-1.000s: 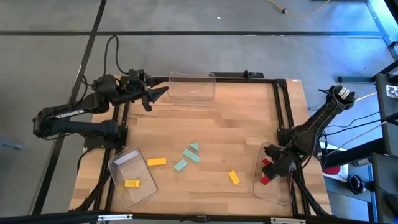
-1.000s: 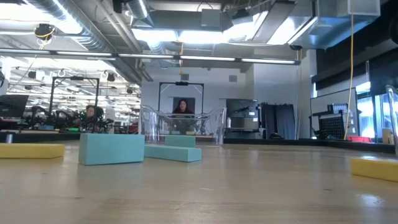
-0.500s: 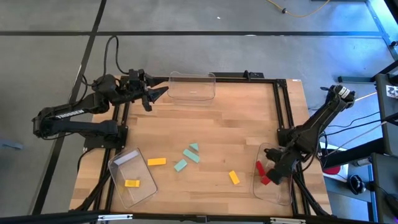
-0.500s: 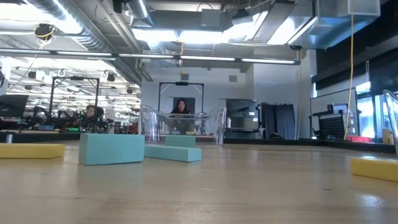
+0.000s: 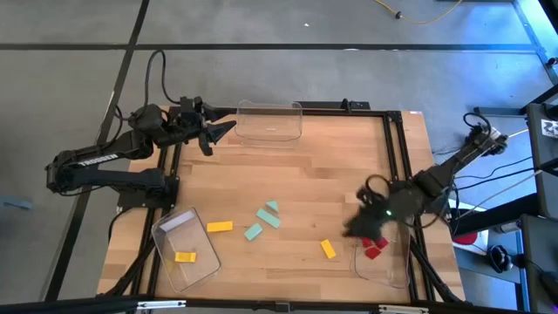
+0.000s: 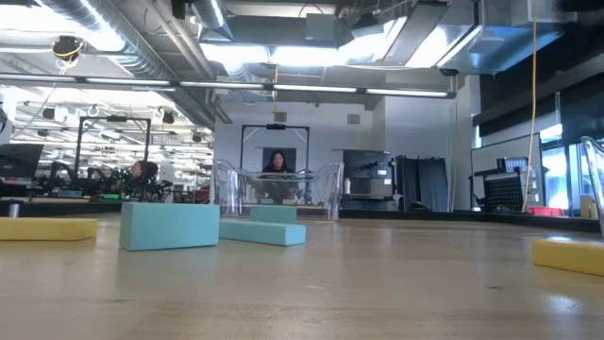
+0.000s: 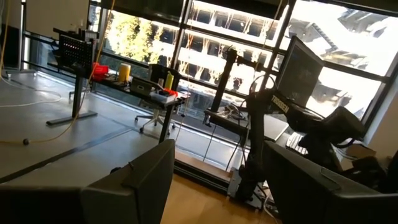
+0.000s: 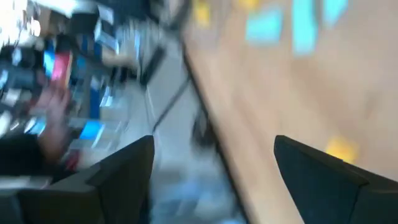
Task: Sort & place blocks by color
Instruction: Put the left yellow block into the left transparent bin
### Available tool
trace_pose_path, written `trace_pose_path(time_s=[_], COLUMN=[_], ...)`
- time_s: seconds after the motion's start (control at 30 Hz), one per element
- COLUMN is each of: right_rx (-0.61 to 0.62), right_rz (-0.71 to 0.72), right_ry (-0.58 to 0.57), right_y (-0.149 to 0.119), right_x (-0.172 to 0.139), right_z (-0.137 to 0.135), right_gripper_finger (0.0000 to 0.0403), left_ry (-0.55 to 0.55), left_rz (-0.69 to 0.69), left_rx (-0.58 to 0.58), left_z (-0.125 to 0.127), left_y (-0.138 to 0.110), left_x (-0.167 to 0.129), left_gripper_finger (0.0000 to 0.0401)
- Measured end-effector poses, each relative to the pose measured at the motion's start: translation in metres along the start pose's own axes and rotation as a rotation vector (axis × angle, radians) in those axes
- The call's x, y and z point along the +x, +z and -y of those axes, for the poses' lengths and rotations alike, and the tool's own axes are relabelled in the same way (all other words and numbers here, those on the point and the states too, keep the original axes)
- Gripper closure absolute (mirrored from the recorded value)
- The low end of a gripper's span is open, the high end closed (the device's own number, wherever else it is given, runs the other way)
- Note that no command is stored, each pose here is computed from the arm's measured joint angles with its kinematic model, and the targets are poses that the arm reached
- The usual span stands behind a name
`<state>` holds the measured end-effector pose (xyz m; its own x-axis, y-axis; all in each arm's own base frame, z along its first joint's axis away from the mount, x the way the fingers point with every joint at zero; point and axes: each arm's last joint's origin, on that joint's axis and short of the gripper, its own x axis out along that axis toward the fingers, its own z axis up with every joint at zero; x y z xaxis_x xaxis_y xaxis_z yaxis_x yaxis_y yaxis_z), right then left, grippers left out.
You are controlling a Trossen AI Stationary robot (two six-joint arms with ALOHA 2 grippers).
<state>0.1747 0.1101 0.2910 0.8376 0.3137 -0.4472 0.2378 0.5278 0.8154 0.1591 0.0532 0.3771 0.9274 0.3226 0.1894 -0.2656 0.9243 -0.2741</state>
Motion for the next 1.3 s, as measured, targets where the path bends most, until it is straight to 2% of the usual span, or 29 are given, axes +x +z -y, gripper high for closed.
trace_pose_path(time_s=[0.37,0.5,0.57,1.0,1.1,1.2,1.3], right_rx=[-0.524,-0.747,-0.808,-0.822,-0.823,-0.822,-0.822], right_rz=[0.512,0.630,0.659,0.661,0.656,0.656,0.652], right_ry=[-0.040,-0.099,-0.121,-0.125,-0.129,-0.130,-0.133], right_y=[0.092,0.111,0.116,0.119,0.118,0.118,0.118], right_x=[0.028,0.026,0.025,0.024,0.024,0.024,0.024], right_z=[0.008,0.009,0.010,0.011,0.012,0.012,0.012], right_gripper_finger=[0.0071,0.0071,0.0071,0.0071,0.0071,0.0071,0.0071], left_ry=[-0.002,-0.039,-0.061,-0.076,-0.076,-0.085,-0.097], left_rz=[-0.001,-0.013,-0.019,-0.024,-0.027,-0.088,-0.224], left_rx=[-0.006,-0.006,-0.006,-0.006,-0.049,-0.105,-0.118], left_z=[0.000,0.001,0.002,0.002,0.002,0.004,0.009], left_y=[0.000,0.000,-0.001,-0.001,-0.001,-0.010,-0.029], left_x=[0.000,0.000,0.000,0.000,0.000,0.007,0.016], left_gripper_finger=[0.0168,0.0168,0.0168,0.0168,0.0168,0.0168,0.0168])
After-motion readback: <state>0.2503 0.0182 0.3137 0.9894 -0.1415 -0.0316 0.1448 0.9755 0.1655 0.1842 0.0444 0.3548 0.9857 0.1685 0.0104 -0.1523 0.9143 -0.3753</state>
